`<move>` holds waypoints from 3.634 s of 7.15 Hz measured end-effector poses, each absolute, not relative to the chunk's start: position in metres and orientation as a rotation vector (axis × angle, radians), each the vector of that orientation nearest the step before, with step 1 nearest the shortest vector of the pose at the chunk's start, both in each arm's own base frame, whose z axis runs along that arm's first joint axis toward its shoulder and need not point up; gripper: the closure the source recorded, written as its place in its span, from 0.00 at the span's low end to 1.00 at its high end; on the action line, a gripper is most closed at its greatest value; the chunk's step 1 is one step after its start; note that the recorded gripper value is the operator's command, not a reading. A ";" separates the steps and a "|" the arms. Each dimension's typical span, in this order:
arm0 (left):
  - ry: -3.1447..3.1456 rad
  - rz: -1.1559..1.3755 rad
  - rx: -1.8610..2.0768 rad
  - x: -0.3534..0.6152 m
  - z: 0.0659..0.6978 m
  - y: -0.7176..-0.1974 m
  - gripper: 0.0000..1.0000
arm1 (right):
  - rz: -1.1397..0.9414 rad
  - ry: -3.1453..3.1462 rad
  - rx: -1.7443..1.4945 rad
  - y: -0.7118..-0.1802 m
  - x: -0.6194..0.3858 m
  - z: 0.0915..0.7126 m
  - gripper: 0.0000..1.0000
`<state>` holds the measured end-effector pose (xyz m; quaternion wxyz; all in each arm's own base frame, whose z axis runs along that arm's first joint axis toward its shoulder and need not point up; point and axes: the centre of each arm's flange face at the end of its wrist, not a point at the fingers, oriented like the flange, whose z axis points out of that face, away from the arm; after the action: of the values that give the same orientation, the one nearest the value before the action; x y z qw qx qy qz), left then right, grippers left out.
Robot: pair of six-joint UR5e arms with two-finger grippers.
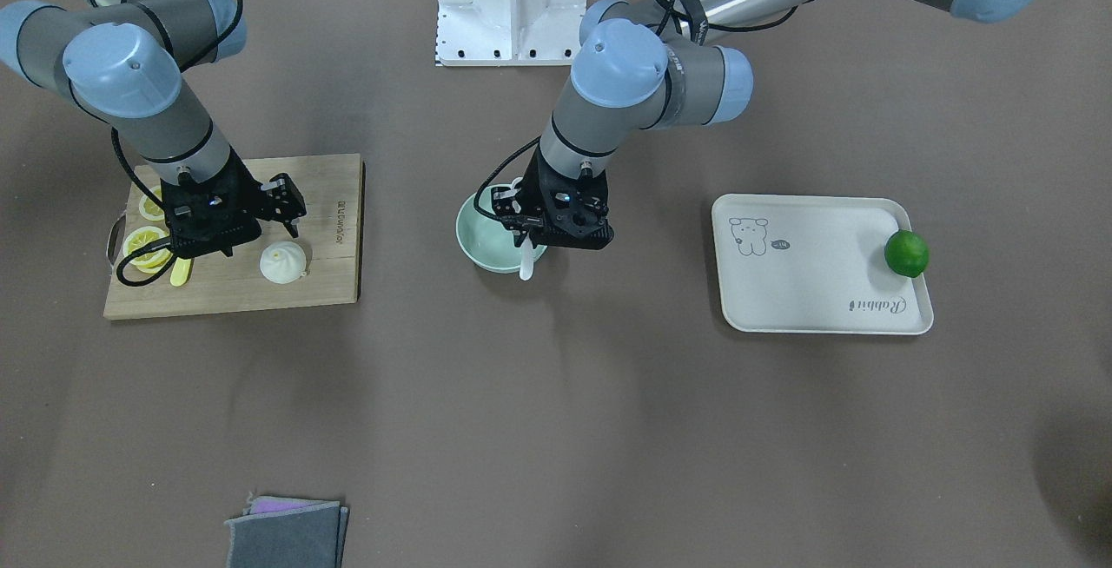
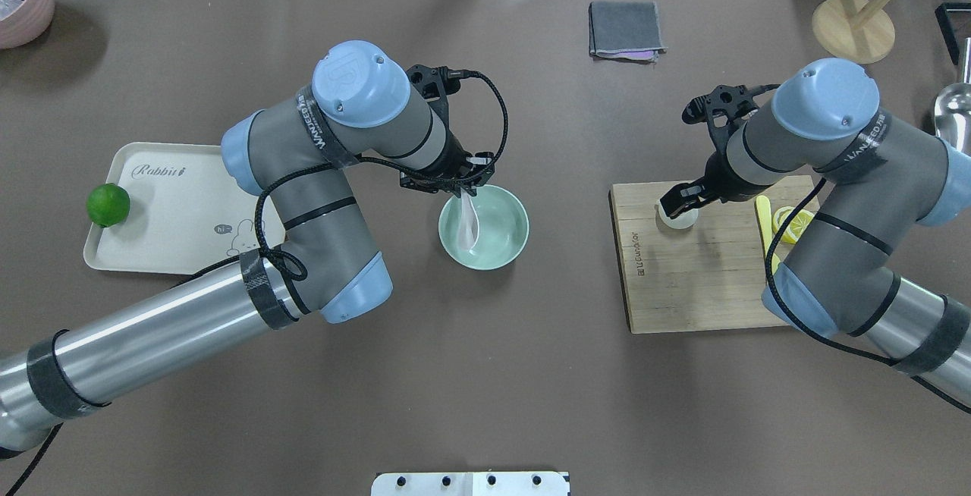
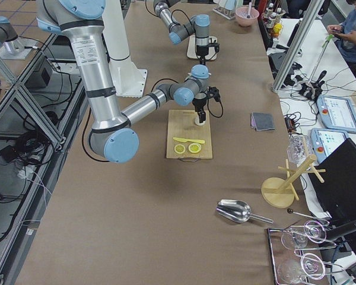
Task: Put spoon and bun in bowl
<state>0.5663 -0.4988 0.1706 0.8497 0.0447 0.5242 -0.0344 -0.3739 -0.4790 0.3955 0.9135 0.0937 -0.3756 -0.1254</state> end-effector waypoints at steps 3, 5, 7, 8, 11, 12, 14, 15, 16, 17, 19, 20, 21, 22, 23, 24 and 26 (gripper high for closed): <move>1.125 -0.098 0.083 0.574 0.167 -0.495 0.02 | -0.267 -0.788 0.209 -0.485 -0.391 0.410 0.47; 1.123 -0.124 0.106 0.576 0.164 -0.494 0.02 | -0.243 -0.795 0.197 -0.483 -0.395 0.412 1.00; 1.128 -0.132 0.123 0.572 0.160 -0.494 0.02 | -0.232 -0.801 0.189 -0.482 -0.396 0.411 1.00; 1.136 -0.136 0.133 0.561 0.159 -0.495 0.02 | -0.234 -0.808 0.192 -0.482 -0.396 0.407 1.00; 1.150 -0.086 0.130 0.438 0.228 -0.498 0.02 | -0.164 -0.899 0.229 -0.493 -0.413 0.328 1.00; 1.126 -0.023 0.152 0.385 0.271 -0.498 0.02 | -0.116 -0.942 0.230 -0.489 -0.432 0.293 1.00; 1.061 0.100 0.192 0.291 0.357 -0.505 0.02 | -0.038 -0.998 0.245 -0.461 -0.483 0.230 0.96; 1.044 0.140 0.207 0.257 0.385 -0.506 0.02 | -0.020 -1.013 0.256 -0.445 -0.504 0.210 0.57; 1.035 0.157 0.215 0.238 0.400 -0.505 0.02 | -0.013 -1.019 0.260 -0.433 -0.518 0.202 0.01; 1.031 0.162 0.219 0.230 0.406 -0.504 0.02 | -0.009 -1.020 0.257 -0.423 -0.529 0.200 0.00; 1.026 0.162 0.220 0.225 0.410 -0.502 0.02 | -0.024 -1.024 0.256 -0.412 -0.538 0.201 0.00; 1.023 0.160 0.218 0.224 0.413 -0.502 0.02 | -0.031 -1.028 0.257 -0.409 -0.536 0.201 0.00; 1.019 0.157 0.214 0.224 0.415 -0.501 0.02 | -0.034 -1.032 0.257 -0.406 -0.531 0.203 0.00; 1.014 0.152 0.208 0.222 0.421 -0.499 0.02 | -0.032 -1.034 0.259 -0.405 -0.522 0.206 0.00; 1.008 0.147 0.202 0.219 0.426 -0.498 0.02 | -0.022 -1.032 0.256 -0.409 -0.506 0.213 0.00; 0.998 0.147 0.204 0.214 0.433 -0.496 0.02 | -0.011 -1.025 0.238 -0.419 -0.472 0.234 0.00; 0.953 0.196 0.238 0.187 0.462 -0.494 0.02 | -0.036 -0.972 0.218 -0.455 -0.374 0.300 0.00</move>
<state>0.1870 -0.4936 0.4625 0.8772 0.1140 0.4569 0.0938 -0.3745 -0.4553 0.3001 0.8783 0.1044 -0.4663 -0.0172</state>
